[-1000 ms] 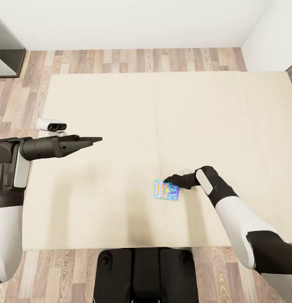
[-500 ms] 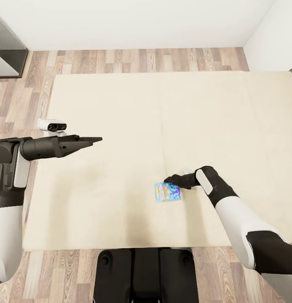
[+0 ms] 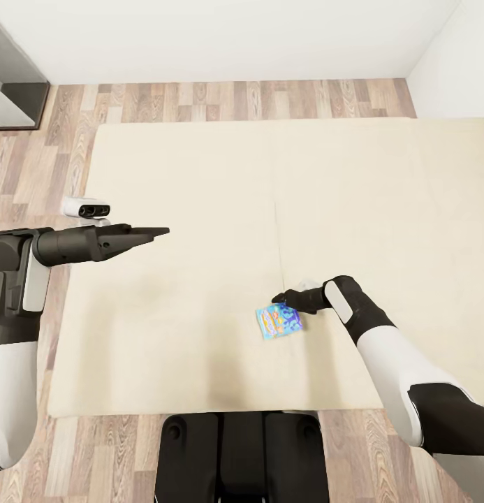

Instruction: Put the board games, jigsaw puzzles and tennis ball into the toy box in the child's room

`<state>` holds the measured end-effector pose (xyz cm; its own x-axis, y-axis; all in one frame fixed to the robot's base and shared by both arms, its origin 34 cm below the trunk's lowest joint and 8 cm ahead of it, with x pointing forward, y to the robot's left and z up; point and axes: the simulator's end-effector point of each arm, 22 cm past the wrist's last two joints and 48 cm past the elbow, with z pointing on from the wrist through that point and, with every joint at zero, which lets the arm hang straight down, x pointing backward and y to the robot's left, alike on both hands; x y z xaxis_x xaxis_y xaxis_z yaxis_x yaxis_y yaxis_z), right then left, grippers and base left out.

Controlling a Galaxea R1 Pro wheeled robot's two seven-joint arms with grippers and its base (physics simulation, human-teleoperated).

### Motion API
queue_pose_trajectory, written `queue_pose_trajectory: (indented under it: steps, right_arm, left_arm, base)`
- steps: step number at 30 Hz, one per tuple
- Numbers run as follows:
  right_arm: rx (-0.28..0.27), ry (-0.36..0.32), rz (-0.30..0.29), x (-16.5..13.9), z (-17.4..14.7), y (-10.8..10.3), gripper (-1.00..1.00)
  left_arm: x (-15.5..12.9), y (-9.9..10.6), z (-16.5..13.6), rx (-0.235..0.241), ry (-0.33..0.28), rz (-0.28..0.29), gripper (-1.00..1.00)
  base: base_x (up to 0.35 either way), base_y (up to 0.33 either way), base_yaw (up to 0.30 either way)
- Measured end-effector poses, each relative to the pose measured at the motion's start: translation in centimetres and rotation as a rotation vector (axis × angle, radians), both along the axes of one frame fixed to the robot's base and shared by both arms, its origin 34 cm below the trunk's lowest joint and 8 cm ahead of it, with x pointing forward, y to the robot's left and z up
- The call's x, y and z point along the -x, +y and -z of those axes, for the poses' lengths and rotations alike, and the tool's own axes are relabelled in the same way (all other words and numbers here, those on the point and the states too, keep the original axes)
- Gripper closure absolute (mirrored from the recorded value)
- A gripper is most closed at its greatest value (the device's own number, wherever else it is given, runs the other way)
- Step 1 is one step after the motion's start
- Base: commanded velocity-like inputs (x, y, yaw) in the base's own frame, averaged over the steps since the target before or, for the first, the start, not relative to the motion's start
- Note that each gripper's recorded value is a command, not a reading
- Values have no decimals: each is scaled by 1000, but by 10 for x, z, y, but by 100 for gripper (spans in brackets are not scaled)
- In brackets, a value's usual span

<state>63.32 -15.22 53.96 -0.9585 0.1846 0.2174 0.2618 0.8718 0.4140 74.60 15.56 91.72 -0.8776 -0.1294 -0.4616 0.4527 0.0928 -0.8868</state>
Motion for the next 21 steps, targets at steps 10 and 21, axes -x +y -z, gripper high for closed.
queue_pose_trajectory:
  steps: [10, 21]
  right_arm:
    - [0, -2, 0, 0, 0, 0, -100]
    - [0, -2, -1, -1, 0, 0, -100]
  left_arm:
    - [0, 0, 0, 0, 0, 0, -100]
    - [0, 0, 0, 0, 0, 0, -100]
  base:
    - [0, 76, 0]
    - [0, 1, 0]
